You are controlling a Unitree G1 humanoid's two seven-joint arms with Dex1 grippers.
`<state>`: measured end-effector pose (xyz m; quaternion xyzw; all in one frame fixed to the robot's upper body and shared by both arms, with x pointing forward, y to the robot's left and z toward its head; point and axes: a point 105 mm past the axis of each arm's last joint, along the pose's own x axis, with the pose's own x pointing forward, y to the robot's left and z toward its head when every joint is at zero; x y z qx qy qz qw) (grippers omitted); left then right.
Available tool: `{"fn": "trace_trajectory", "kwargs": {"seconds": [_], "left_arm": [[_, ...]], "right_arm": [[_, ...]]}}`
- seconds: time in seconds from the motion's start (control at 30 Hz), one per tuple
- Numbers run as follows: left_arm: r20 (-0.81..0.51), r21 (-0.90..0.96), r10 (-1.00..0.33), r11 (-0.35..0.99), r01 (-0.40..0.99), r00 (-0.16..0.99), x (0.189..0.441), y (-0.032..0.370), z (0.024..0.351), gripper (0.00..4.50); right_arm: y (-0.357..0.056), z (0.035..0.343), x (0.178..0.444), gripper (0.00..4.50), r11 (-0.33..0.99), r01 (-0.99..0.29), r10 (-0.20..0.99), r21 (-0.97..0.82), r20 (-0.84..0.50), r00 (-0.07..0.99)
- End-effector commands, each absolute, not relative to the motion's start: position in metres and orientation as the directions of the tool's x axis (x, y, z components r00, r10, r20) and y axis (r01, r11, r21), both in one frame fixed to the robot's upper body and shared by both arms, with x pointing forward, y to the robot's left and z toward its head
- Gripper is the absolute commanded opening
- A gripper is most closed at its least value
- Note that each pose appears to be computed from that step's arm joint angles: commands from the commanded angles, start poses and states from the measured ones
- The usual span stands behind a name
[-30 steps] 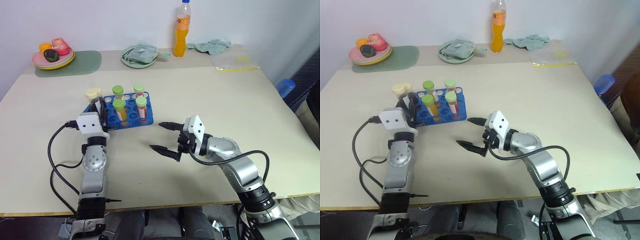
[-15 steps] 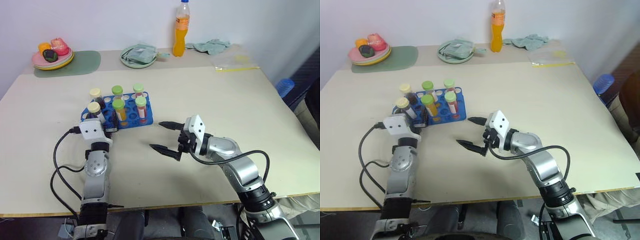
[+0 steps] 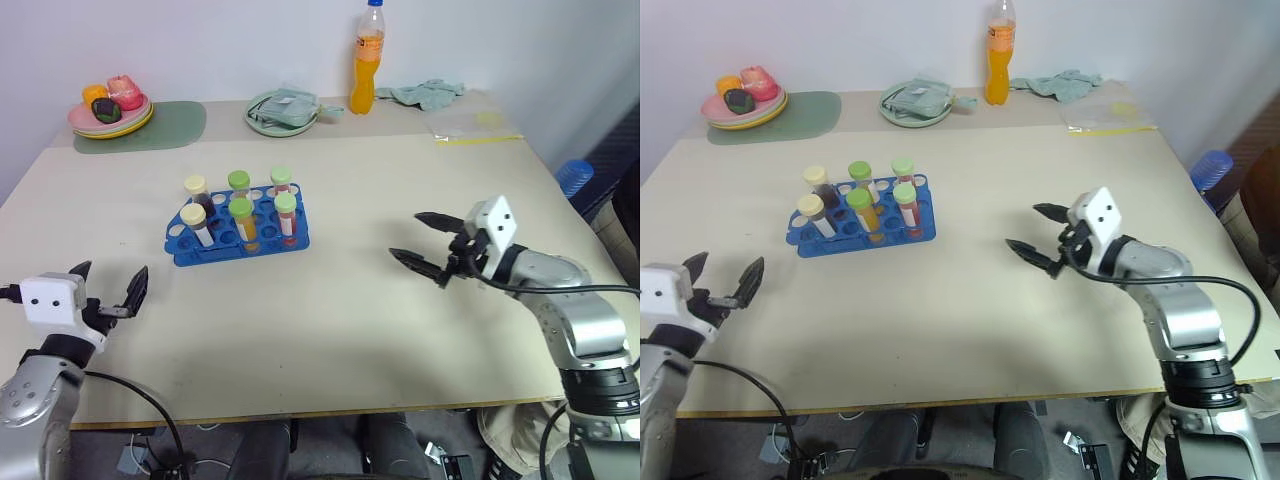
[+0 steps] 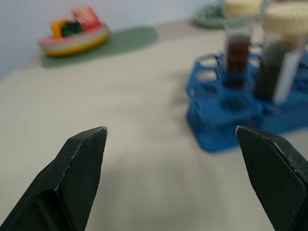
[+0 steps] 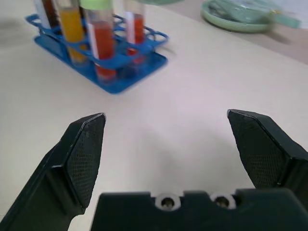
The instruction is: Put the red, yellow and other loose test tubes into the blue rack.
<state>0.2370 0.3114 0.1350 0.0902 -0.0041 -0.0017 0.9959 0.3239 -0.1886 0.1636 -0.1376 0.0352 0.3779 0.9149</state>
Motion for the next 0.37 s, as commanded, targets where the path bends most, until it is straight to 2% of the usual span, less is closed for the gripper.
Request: {"fn": "trace_trajectory", "kwargs": {"seconds": [0.03,0.37], "left_arm": [[0.038,0.207,0.009,0.978,-0.016,0.999,0.232,0.317,0.150,4.41],[0.010,0.186,0.047,0.981,-0.048,0.999,0.227,0.307,0.140,4.41]], "right_arm": [[-0.213,0.168,0.326,4.50,0.707,-0.661,0.644,-0.251,-0.157,0.749],[-0.210,0.153,0.334,4.50,0.693,-0.669,0.650,-0.269,-0.169,0.741]]}}
